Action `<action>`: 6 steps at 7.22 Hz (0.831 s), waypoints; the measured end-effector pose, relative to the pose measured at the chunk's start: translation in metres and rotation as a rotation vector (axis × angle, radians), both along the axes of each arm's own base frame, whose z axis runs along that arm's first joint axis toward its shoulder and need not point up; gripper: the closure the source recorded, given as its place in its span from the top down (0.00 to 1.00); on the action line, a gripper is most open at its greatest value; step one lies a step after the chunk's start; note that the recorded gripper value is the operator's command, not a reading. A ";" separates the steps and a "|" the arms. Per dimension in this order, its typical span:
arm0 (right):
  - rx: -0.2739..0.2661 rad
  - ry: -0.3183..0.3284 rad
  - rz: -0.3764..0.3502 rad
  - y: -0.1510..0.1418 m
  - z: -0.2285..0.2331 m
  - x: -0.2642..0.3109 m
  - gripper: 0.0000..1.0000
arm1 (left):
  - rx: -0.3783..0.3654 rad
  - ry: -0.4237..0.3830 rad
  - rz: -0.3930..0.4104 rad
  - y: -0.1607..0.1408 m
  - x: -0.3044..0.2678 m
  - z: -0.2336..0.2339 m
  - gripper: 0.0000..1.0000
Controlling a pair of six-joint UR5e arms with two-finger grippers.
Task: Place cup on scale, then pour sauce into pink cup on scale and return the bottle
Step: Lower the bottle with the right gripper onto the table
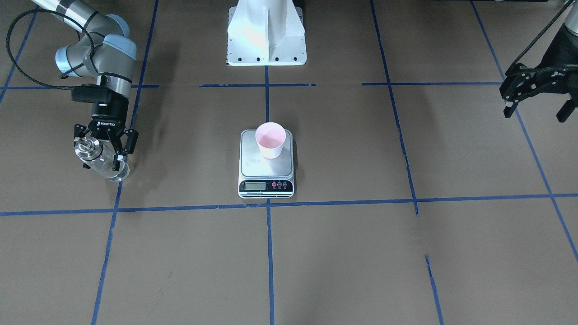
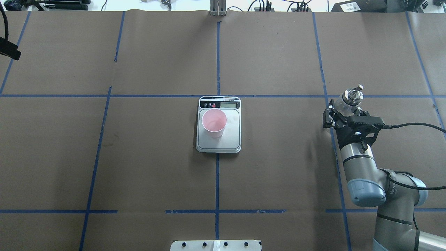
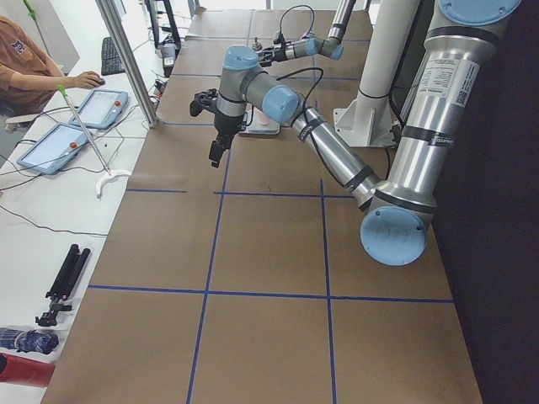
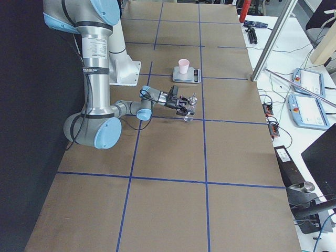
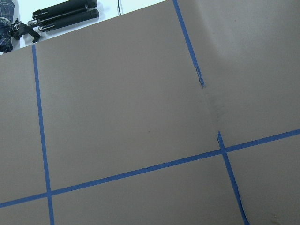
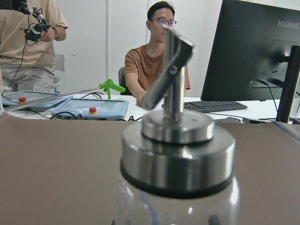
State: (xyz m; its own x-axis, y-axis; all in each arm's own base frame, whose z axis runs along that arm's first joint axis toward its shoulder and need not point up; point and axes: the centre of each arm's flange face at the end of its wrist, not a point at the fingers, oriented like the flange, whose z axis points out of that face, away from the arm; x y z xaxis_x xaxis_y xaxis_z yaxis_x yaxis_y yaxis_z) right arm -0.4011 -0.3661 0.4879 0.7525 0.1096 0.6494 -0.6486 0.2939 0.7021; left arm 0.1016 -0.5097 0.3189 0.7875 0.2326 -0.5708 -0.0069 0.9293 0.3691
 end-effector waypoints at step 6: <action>0.000 -0.010 0.003 0.000 0.000 -0.001 0.54 | -0.001 -0.001 -0.001 -0.001 0.000 0.000 1.00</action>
State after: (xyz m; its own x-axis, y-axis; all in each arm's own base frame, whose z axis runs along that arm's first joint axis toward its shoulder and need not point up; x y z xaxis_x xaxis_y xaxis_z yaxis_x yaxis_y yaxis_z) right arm -0.4016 -0.3657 0.4876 0.7454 0.1120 0.6571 -0.6567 0.2921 0.6952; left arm 0.1014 -0.5106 0.3192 0.7880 0.2310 -0.5707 -0.0062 0.9299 0.3679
